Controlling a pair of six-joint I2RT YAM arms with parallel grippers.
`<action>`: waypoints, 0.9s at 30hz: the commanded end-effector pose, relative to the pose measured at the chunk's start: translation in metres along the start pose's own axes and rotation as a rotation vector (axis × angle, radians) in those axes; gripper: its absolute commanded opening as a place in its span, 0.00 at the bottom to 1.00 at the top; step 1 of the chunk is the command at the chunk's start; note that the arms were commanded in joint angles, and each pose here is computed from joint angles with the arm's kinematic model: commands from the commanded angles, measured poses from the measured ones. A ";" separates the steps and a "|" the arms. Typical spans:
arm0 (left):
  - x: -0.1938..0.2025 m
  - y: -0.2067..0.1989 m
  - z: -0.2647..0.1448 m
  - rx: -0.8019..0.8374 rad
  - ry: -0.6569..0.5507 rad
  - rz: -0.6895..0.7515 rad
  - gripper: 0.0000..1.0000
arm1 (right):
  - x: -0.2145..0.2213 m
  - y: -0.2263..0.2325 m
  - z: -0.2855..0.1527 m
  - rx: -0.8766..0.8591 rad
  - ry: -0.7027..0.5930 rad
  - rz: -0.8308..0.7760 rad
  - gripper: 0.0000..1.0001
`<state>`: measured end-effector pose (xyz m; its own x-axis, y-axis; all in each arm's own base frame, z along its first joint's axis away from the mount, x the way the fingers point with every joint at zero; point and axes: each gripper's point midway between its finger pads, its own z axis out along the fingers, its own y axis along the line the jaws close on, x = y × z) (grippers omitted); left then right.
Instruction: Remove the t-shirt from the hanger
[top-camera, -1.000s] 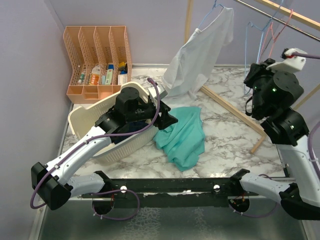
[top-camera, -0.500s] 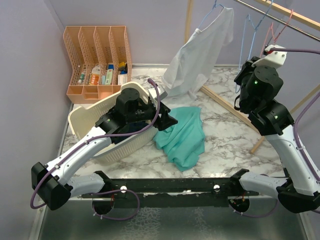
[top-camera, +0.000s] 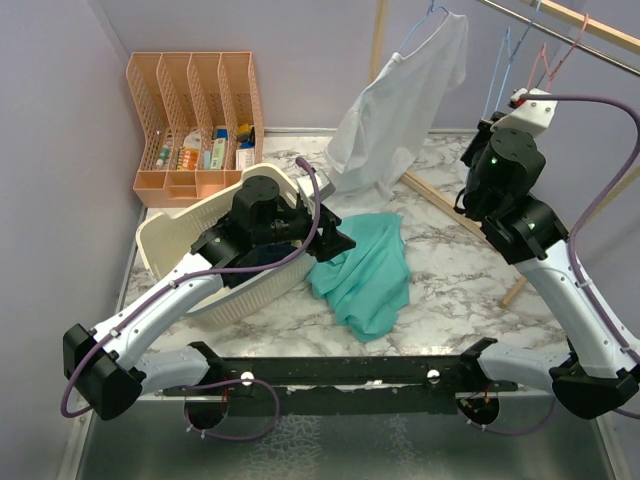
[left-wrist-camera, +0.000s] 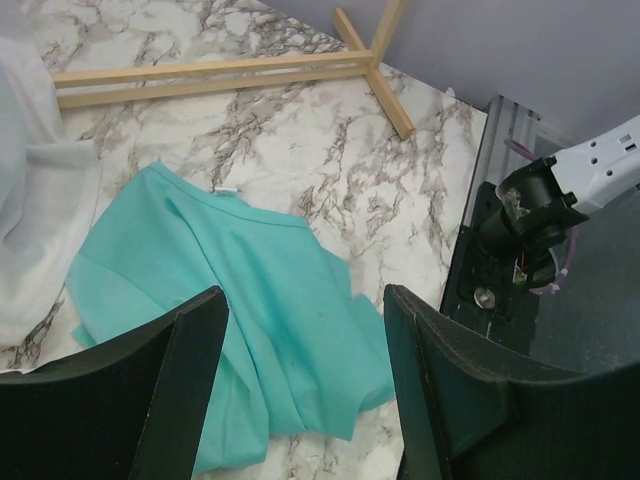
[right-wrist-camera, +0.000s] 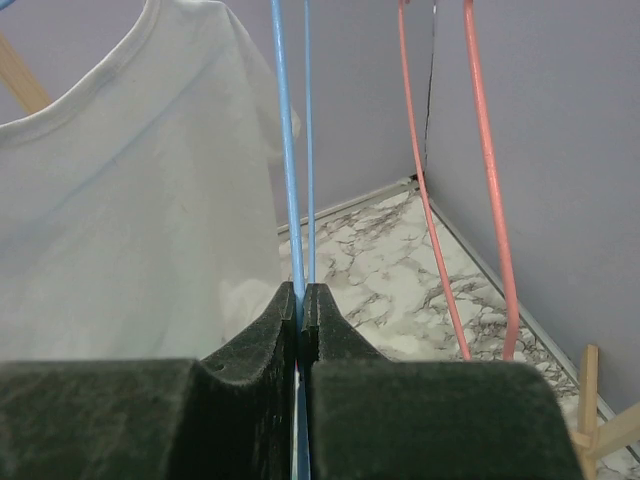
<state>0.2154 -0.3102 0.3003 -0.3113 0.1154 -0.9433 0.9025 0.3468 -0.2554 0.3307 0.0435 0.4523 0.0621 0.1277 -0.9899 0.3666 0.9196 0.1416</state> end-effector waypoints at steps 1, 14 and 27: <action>-0.002 -0.006 0.003 0.040 -0.010 0.007 0.66 | -0.026 -0.003 0.003 0.038 -0.070 0.076 0.01; 0.006 -0.006 0.010 0.066 0.011 -0.015 0.66 | -0.045 -0.013 -0.017 -0.039 -0.114 0.186 0.01; 0.012 -0.004 0.016 0.081 0.039 -0.033 0.66 | -0.037 -0.006 0.003 0.063 -0.096 0.098 0.01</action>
<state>0.2169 -0.3221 0.2794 -0.3652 0.1535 -0.9182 0.8999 0.3107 -0.3060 0.3140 0.0299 0.4903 0.2014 0.2093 -0.9569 0.3598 0.8928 0.2710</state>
